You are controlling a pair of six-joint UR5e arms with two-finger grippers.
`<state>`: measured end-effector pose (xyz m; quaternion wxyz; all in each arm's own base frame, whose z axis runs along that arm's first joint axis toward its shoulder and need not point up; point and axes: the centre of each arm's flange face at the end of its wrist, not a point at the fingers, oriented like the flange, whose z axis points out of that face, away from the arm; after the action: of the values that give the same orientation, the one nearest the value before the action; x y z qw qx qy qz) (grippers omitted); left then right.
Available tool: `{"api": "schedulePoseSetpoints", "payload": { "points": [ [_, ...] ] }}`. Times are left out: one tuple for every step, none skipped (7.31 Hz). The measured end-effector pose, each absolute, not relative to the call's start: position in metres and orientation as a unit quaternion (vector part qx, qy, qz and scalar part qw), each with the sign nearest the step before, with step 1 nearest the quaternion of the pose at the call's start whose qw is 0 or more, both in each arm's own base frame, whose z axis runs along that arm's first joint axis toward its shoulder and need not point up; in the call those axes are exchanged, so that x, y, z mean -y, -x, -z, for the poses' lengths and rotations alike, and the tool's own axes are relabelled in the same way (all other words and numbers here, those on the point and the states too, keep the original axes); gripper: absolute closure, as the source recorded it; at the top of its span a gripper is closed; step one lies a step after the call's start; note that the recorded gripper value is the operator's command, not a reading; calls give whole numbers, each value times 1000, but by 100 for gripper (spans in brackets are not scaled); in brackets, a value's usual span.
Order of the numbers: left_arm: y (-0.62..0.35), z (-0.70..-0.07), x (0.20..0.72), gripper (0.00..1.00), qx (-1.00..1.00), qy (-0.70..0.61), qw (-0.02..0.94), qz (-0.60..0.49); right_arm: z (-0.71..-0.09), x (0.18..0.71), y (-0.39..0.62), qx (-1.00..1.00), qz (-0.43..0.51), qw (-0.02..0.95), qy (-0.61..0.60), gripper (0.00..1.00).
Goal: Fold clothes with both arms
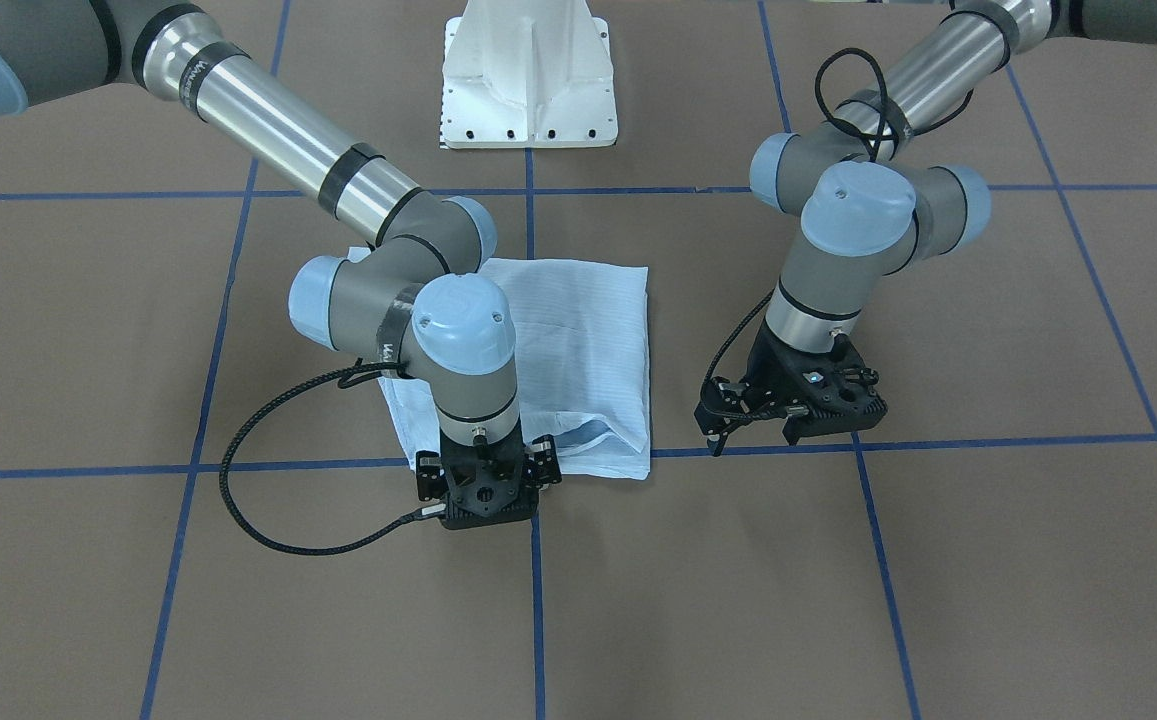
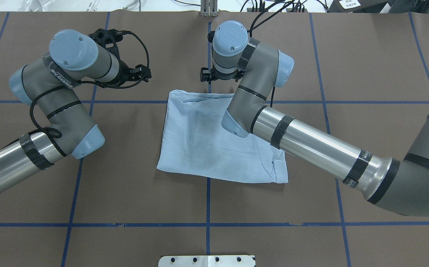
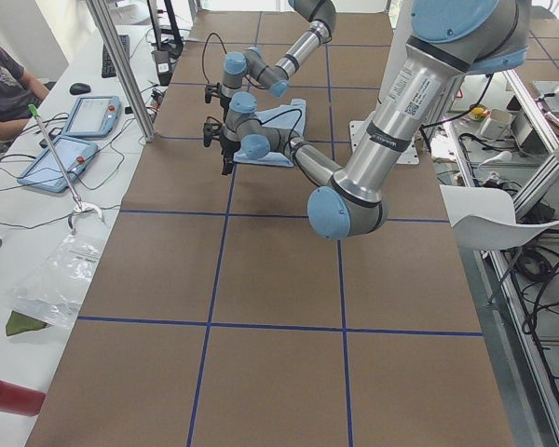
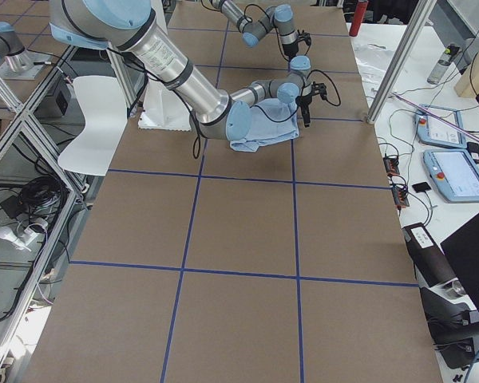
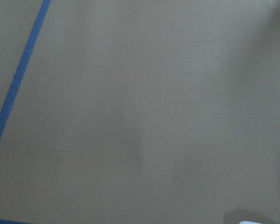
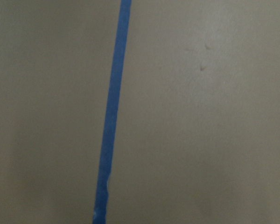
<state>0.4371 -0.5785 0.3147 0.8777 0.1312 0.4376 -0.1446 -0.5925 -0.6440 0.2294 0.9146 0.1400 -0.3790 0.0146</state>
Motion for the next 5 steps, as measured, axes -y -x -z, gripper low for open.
{"api": "schedulePoseSetpoints", "payload": {
  "points": [
    [-434,-313,580,0,-439,-132,877,145,-224,658,574,388,-20,911,-138,0],
    [-424,-311,582,0,-443,-135,875,141,-220,672,546,401,-23,907,-127,0],
    [-402,-313,582,0,-445,-144,875,122,-223,683,509,409,-22,905,-110,0],
    [-366,-322,581,0,-443,-163,877,90,-235,690,462,405,-13,909,-96,0],
    [-319,-337,582,0,-439,-180,879,55,-257,695,409,388,7,917,-90,0]
  ]
}}
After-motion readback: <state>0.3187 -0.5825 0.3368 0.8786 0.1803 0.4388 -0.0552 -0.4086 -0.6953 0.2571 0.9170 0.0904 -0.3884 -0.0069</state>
